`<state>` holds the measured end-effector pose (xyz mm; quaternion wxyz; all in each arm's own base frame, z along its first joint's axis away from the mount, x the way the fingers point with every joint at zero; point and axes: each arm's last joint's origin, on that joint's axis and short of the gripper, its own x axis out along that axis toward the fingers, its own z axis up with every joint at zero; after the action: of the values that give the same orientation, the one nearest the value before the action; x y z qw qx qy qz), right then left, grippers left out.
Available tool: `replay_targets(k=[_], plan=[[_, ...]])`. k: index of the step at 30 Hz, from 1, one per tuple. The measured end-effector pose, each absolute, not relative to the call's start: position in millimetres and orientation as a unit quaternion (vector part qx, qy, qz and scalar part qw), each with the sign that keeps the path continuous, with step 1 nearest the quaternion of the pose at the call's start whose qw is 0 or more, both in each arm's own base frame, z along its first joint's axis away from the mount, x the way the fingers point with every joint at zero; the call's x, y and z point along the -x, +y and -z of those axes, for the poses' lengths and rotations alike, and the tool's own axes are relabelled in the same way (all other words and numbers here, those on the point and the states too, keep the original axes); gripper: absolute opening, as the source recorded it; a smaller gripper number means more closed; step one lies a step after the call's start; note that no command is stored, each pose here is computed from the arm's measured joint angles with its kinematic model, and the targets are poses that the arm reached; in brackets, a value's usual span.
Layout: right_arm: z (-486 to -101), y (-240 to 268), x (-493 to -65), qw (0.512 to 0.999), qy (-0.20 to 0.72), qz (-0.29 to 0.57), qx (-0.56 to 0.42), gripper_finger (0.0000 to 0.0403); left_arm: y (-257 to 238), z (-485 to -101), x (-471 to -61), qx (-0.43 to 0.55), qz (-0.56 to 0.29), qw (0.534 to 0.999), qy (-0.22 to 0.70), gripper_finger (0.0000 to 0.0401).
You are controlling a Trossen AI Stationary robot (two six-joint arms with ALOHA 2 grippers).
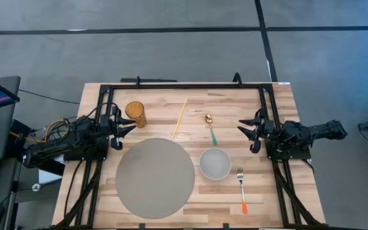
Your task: Pick & Place Utensil
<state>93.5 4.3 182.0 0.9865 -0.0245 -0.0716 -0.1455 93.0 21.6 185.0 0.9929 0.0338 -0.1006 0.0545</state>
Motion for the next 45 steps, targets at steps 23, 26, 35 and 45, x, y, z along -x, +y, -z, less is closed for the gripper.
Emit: replay_targets(k=[23, 26, 35, 45], plan=[[-182, 4, -93, 0.986, -0.071, 0.145, 0.025, 0.0129, 21, -187, -93, -0.035, -0.054, 0.992, -0.112, 0.0092], [-182, 4, -93, 0.986, -0.071, 0.145, 0.025, 0.0129, 21, -189, -92, -0.038, -0.054, 0.990, -0.122, 0.0092], [-182, 4, -93, 0.986, -0.072, 0.145, 0.025, 0.0129, 21, -191, -92, -0.003, -0.049, 0.990, -0.135, 0.0092], [-182, 4, -93, 0.987, -0.072, 0.145, 0.025, 0.0129, 18, -232, -87, -0.009, -0.017, 0.986, -0.165, 0.0092]])
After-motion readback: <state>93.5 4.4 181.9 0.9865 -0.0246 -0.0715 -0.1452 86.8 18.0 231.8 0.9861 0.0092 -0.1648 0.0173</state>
